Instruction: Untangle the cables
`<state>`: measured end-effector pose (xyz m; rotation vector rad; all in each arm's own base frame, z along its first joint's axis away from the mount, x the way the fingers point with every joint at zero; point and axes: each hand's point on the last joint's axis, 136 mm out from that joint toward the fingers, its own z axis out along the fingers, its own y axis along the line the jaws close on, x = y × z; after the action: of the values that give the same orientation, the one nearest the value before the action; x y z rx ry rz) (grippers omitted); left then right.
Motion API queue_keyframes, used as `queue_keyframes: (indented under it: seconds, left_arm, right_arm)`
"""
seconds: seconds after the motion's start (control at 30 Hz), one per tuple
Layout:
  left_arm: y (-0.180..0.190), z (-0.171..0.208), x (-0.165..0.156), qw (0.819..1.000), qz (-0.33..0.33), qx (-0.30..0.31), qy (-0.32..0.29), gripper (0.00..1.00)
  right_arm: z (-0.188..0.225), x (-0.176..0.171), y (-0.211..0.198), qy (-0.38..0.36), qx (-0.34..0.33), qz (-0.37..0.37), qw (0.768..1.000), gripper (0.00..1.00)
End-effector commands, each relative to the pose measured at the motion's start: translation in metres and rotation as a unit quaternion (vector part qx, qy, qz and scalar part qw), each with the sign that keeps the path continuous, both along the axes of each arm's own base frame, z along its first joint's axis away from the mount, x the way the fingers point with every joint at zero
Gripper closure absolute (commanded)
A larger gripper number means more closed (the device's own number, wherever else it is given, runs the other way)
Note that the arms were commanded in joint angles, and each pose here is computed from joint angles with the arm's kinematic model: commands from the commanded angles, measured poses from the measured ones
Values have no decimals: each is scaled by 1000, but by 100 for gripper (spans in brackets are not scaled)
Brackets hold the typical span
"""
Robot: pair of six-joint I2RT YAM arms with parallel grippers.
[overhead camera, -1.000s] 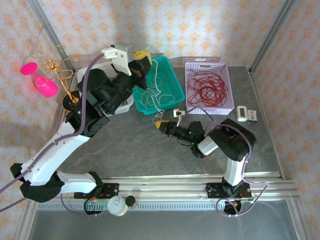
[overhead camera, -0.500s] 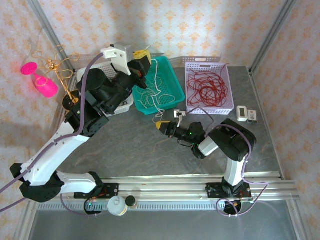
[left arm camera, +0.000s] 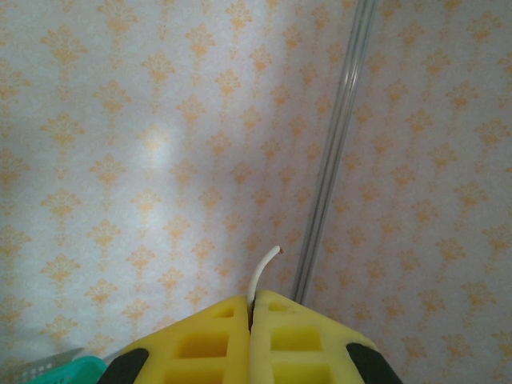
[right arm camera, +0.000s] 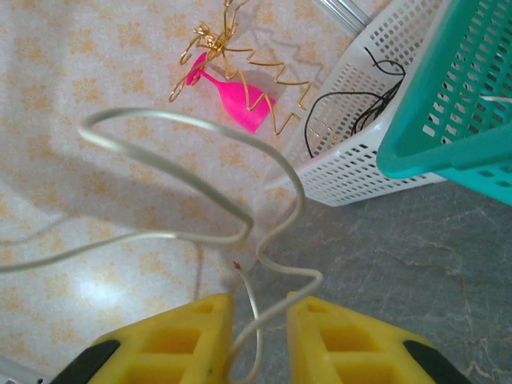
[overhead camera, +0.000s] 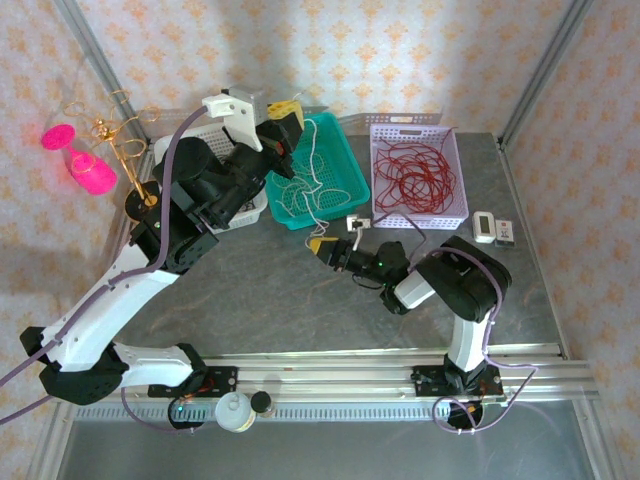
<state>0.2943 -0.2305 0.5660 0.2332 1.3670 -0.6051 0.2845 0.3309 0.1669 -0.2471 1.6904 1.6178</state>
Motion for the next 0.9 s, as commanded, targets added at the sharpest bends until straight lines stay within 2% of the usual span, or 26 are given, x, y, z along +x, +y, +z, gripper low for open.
queue_keyframes:
  seconds: [0.0, 0.07, 0.23, 0.37, 0.6, 0.87]
  left_arm:
    - [0, 14, -7, 1000, -10, -10, -15, 100]
    - [0, 14, -7, 1000, -9, -10, -16, 100]
    - [3, 18, -5, 1000, 4, -4, -22, 100]
    - [5, 23, 2, 999, 25, 4, -34, 100]
    - [20, 54, 21, 991, 114, 22, -74, 100]
    - [44, 80, 60, 975, 196, 29, -99, 100]
  right_arm:
    - [16, 2, 4, -33, 23, 1, 999, 80]
    - [14, 2, 5, -33, 21, 3, 999, 86]
    - [4, -4, 3, -26, 10, 8, 1000, 90]
    - [-7, -14, -2, -22, -6, 15, 1000, 100]
    - [-30, -39, -12, -30, -73, 25, 997, 100]
    - [-31, -58, -25, -50, -129, 9, 990, 100]
